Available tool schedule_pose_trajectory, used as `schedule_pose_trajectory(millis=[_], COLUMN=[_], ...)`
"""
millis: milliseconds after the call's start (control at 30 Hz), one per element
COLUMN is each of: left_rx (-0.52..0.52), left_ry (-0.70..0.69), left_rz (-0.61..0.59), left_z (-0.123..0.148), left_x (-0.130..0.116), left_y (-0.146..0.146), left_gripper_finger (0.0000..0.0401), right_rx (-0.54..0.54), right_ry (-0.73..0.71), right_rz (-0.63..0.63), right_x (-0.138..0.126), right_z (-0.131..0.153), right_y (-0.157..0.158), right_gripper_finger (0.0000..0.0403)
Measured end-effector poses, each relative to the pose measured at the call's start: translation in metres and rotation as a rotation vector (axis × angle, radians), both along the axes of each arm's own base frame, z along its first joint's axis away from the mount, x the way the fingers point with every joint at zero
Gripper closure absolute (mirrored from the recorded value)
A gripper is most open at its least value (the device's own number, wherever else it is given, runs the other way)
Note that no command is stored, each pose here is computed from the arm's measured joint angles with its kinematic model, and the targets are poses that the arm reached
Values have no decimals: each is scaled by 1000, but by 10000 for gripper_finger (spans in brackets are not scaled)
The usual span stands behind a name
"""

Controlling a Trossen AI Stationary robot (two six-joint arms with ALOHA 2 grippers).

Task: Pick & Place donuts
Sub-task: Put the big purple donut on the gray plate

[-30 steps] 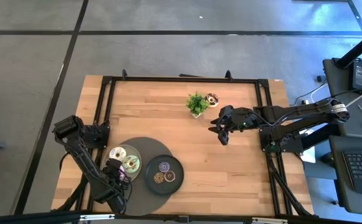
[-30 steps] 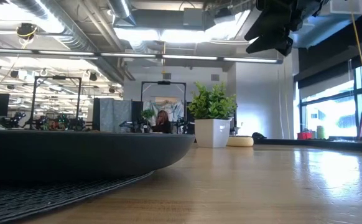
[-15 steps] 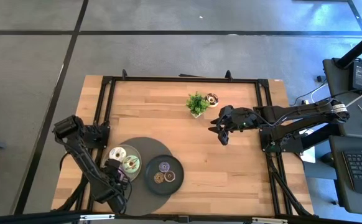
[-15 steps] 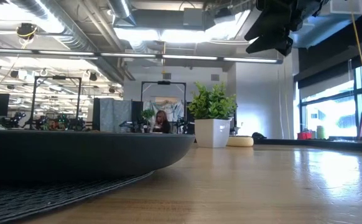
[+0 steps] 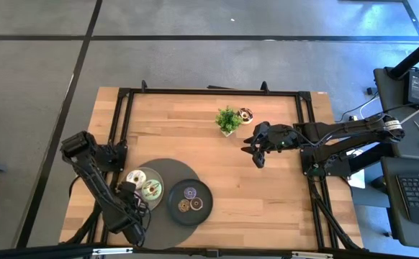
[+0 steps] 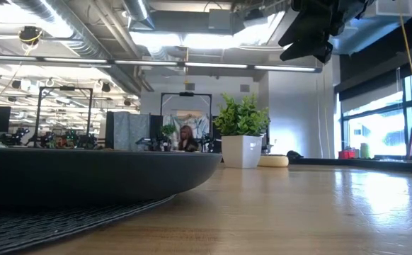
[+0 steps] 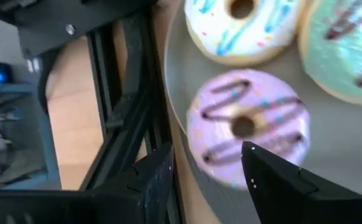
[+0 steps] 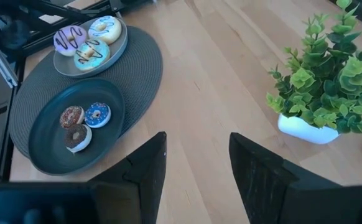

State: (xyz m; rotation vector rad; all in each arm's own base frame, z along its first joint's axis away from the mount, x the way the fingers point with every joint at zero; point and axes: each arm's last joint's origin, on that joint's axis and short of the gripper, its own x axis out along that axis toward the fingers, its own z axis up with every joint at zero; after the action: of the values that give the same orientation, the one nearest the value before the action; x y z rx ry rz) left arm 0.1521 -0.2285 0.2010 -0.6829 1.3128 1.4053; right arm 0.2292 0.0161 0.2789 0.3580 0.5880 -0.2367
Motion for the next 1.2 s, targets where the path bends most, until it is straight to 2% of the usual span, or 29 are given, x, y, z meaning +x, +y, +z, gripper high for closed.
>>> schedule_pose_trajectory(millis=[100, 200, 333, 500, 733, 967, 1200], left_rx=[-67, -202, -314, -282, -157, -121, -103], left_ry=[-42, -75, -37, 6, 40, 82, 211], left_rz=[5, 25, 65, 95, 103, 102, 136], left_z=[15, 27, 30, 21, 7, -9, -29], left_x=[-1, -1, -1, 4, 12, 16, 17], left_y=[-1, -4, -9, -8, -3, -8, -14], left_gripper_finger=[220, 220, 219, 222, 221, 225, 224], right_rx=[1, 1, -1, -23, -36, -32, -32], right_ry=[0, 0, 0, -3, -20, -20, -20], right_rz=[-1, -1, 1, 16, -2, -5, -6], right_x=[0, 0, 0, 0, 1, 1, 1], right_z=[0, 0, 0, 0, 2, 2, 2], right_y=[0, 0, 0, 0, -1, -1, -1], right_gripper_finger=[227, 227, 227, 227, 227, 227, 227])
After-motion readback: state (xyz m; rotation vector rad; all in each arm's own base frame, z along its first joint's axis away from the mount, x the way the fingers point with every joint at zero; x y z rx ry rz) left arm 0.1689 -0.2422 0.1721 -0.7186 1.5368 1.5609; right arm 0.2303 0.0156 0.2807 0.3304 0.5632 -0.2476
